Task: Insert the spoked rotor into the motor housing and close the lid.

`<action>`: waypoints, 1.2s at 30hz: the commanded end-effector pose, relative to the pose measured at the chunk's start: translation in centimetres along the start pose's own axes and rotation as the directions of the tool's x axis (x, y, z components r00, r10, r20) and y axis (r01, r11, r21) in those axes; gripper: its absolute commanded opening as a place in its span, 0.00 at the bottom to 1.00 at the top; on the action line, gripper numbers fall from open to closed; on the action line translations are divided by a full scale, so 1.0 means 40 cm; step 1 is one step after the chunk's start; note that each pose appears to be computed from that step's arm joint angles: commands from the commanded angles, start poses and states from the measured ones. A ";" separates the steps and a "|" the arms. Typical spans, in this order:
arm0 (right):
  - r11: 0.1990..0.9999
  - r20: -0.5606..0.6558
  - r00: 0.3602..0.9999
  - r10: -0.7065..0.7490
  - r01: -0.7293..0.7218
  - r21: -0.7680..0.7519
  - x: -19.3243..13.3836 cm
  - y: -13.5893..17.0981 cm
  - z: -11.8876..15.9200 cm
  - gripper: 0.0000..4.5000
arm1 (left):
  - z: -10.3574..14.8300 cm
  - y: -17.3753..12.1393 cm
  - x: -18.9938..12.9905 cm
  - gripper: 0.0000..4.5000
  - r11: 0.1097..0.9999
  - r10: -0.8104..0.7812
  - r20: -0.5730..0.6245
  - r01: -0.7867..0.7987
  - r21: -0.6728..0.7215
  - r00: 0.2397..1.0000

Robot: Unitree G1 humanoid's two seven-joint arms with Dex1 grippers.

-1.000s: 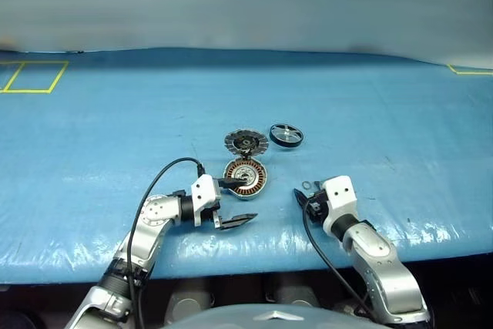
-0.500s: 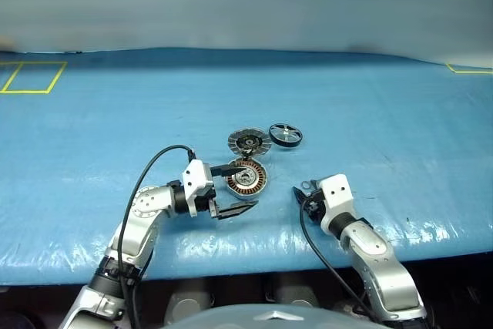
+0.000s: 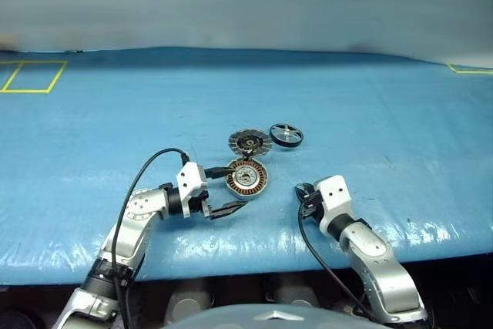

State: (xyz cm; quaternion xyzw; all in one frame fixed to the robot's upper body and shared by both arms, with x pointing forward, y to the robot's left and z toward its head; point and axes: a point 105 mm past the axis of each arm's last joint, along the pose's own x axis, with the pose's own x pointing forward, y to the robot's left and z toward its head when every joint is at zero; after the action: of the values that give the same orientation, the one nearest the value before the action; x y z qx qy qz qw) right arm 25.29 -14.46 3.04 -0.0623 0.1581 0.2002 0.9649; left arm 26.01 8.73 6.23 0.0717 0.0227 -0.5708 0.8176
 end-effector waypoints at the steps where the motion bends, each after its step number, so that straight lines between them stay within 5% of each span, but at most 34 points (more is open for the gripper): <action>1: 0.992 0.124 0.984 0.126 -0.121 -0.047 -0.006 0.051 0.105 0.15 | 0.030 0.010 -0.015 0.94 0.999 0.024 0.034 -0.025 0.030 0.999; 12: 0.899 0.096 0.908 0.408 -0.381 -0.217 0.012 0.164 0.177 0.15 | 0.025 0.005 -0.035 0.94 0.998 0.058 -0.006 -0.058 0.025 0.998; 22: 0.896 0.067 0.919 0.388 -0.359 -0.262 0.097 0.175 0.173 0.15 | 0.045 -0.006 -0.034 0.94 0.996 0.087 -0.005 -0.087 0.029 0.996; 36: 0.881 0.059 0.898 0.436 -0.412 -0.234 0.116 0.199 0.164 0.15 | 0.010 -0.012 -0.052 0.94 0.993 0.115 -0.037 -0.114 0.017 0.993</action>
State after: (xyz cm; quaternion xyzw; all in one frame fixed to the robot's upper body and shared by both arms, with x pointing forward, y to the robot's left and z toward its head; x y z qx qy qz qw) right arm 27.73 -4.55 6.29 -0.1264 0.1138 0.4222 0.8904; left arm 24.74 10.11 6.41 0.0769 0.0417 -0.5255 0.8463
